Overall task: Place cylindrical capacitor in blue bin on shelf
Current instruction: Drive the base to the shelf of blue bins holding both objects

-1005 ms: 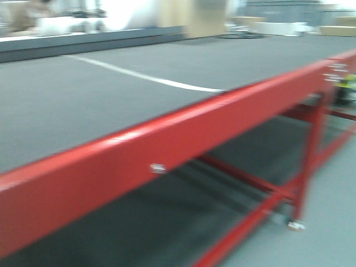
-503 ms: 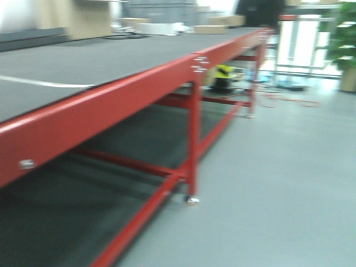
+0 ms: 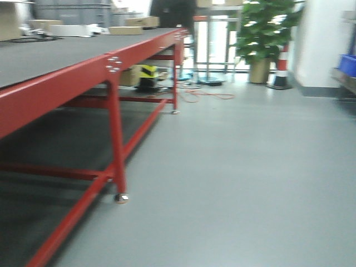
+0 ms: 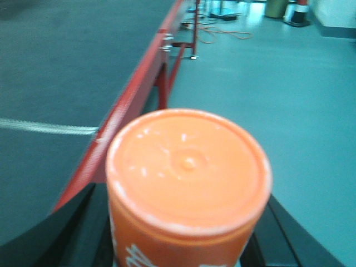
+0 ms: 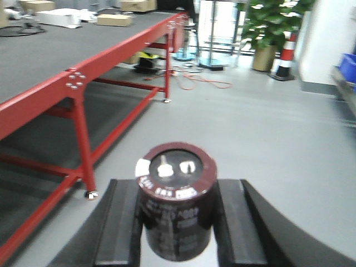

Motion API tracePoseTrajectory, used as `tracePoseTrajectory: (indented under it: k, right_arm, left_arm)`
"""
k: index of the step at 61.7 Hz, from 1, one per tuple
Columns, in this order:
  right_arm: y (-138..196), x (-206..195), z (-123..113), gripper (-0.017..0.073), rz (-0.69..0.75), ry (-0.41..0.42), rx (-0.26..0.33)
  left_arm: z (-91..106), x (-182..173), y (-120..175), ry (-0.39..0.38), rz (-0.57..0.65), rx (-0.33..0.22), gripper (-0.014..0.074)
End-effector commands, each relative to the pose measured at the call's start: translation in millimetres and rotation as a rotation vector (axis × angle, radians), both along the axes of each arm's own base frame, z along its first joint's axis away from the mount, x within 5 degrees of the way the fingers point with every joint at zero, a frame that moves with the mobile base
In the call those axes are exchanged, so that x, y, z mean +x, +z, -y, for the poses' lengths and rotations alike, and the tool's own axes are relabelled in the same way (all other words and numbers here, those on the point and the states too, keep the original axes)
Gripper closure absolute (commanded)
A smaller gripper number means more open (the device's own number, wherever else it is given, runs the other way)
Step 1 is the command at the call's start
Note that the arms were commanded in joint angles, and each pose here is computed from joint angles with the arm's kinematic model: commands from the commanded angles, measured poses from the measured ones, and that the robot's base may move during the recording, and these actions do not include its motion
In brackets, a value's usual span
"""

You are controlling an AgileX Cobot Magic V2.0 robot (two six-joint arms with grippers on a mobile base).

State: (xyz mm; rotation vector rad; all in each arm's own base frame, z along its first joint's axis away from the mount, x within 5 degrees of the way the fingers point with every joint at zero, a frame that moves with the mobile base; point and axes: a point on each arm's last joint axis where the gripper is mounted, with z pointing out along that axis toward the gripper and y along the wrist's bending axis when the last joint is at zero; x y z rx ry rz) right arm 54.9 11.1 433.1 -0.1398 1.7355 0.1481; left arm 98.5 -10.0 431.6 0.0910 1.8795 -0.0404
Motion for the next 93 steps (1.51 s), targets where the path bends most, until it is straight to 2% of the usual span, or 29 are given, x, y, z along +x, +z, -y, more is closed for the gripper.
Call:
tracePoseTrajectory:
  k: [1,93]
  right_arm:
    - [4.1,-1.8,0.7,0.0712,0.042,-0.003,-0.004]
    - [4.1,-1.8,0.7,0.0712,0.042,-0.003,-0.004]
  left_arm:
    - [0.7,-0.8,0.9,-0.008,0.015,-0.009,0.0704]
    - [0.1,-1.0,1.1,-0.004,0.018,-0.003,0.0704]
